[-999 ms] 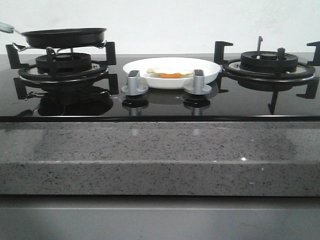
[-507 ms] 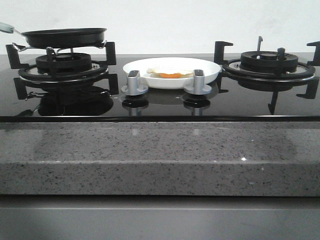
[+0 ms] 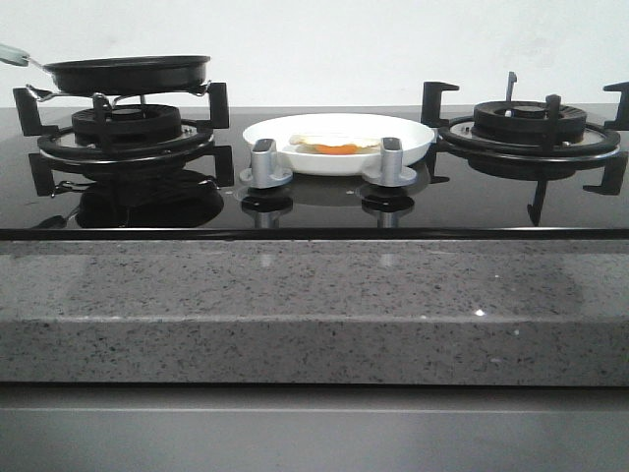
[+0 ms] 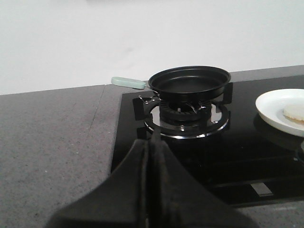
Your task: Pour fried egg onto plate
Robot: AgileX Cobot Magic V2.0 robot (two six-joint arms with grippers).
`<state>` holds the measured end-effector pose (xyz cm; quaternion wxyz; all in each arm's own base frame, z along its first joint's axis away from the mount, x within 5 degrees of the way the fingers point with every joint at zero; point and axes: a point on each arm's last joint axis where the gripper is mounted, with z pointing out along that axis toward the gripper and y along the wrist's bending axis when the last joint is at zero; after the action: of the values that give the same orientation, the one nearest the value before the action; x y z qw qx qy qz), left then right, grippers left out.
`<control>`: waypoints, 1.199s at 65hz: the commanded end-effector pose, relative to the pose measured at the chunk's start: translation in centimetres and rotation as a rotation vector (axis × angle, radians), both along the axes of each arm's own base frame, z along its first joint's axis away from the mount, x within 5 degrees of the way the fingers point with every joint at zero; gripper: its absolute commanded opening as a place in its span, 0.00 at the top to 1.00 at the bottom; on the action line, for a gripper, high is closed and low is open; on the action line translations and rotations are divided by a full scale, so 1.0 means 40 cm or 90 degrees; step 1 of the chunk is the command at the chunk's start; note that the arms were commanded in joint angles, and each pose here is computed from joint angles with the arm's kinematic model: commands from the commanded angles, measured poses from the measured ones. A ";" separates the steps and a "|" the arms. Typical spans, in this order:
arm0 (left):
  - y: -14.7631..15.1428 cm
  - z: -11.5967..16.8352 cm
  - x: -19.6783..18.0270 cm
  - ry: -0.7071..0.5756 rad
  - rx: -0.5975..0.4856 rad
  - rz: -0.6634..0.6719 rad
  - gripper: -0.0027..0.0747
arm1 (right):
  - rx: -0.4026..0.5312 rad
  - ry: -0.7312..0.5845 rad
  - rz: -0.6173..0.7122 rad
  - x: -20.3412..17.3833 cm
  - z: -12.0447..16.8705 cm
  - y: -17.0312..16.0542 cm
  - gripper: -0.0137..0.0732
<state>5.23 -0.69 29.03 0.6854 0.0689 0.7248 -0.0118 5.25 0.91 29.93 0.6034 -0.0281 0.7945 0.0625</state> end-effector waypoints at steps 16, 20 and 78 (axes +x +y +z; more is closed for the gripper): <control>0.006 -0.150 -0.010 -0.025 -0.028 0.024 0.99 | -0.005 -0.063 -0.008 0.003 0.037 -0.003 0.92; 0.006 -0.172 -0.007 -0.018 -0.029 0.030 0.99 | -0.005 -0.061 -0.008 0.003 0.036 -0.003 0.92; 0.010 -0.206 0.006 -0.076 -0.126 0.040 0.99 | -0.004 -0.061 0.004 0.001 0.036 0.000 0.92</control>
<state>5.61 -0.47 20.15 0.6972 -0.0083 0.7147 -0.0553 5.25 0.91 29.93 0.6037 -0.0281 0.7943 0.0625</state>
